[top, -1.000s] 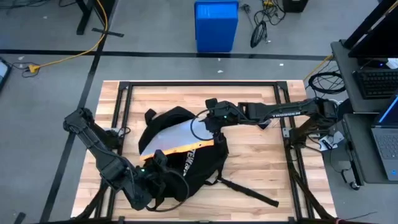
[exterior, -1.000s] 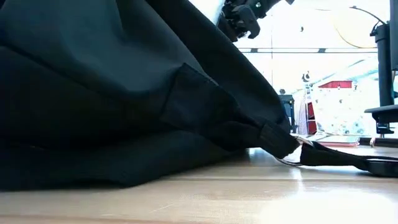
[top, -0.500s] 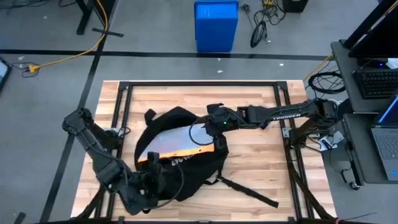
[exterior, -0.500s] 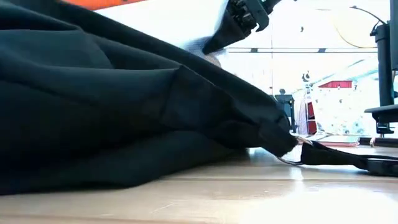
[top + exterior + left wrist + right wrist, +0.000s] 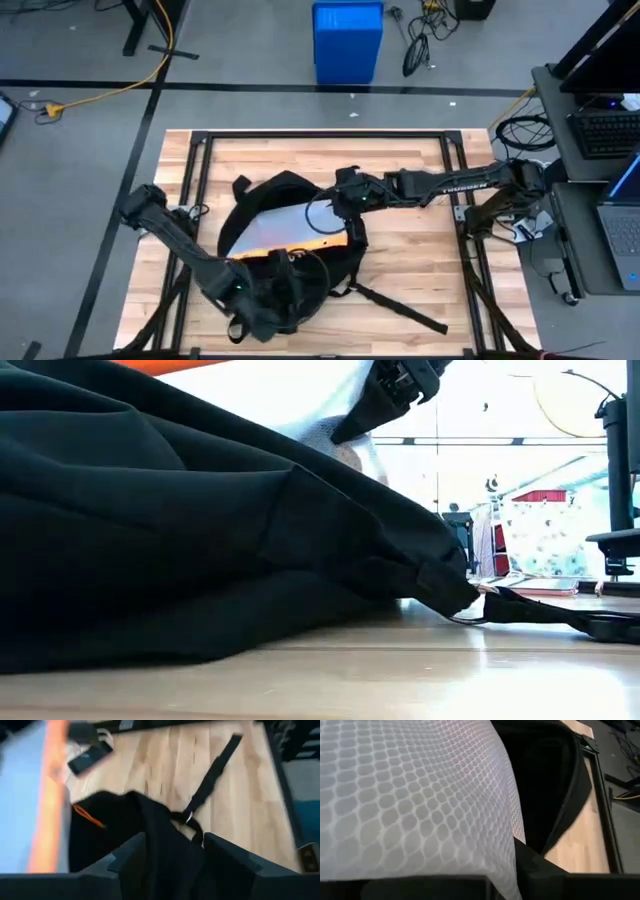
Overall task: Unpack backpack
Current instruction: Put the zip bag into the black backpack
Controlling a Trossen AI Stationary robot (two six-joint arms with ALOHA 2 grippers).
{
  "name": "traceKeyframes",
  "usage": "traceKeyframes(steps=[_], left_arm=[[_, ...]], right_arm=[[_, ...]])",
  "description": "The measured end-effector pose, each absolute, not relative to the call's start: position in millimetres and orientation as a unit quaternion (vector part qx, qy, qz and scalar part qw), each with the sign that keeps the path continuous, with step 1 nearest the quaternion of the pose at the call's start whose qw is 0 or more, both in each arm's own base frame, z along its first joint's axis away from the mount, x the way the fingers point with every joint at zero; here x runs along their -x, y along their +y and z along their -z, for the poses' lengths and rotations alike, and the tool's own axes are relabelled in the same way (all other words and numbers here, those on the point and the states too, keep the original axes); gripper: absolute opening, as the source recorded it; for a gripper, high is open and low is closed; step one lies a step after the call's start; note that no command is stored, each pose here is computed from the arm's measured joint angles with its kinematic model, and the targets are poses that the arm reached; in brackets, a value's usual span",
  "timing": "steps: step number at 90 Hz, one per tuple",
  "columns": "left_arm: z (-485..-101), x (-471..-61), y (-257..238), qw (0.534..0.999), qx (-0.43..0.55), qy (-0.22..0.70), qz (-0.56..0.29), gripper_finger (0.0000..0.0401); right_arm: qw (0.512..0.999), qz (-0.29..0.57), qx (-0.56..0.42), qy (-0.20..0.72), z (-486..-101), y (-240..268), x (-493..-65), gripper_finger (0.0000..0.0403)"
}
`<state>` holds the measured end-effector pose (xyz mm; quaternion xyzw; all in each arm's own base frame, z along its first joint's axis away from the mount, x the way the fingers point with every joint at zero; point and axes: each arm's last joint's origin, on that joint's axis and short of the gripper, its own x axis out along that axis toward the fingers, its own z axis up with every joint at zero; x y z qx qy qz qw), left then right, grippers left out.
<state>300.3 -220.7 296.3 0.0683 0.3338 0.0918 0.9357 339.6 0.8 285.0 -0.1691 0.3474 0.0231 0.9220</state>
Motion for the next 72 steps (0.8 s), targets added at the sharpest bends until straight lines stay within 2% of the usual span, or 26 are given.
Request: traceKeyframes(steps=[19,32,57,72], left_arm=[[-248.0,-321.9,-197.9,0.889,-0.017,0.401,-0.220,0.0134],[-220.0,-334.7,-189.7,0.864,0.012,0.424,-0.269,0.0117],[-150.6,-352.7,-188.2,0.802,0.031,0.531,-0.271,0.0128],[-127.1,-352.8,-196.7,0.785,-0.017,0.576,-0.228,0.0122]], right_arm=[[0.908,-0.030,0.167,0.384,-281.1,-2.2,-332.5,0.0004],[0.899,-0.031,0.158,0.407,-277.8,-2.1,-328.9,0.0004],[0.886,-0.032,0.158,0.434,-274.2,-2.8,-324.4,0.0004],[0.878,-0.033,0.154,0.452,-272.0,-2.7,-321.3,0.0004]])
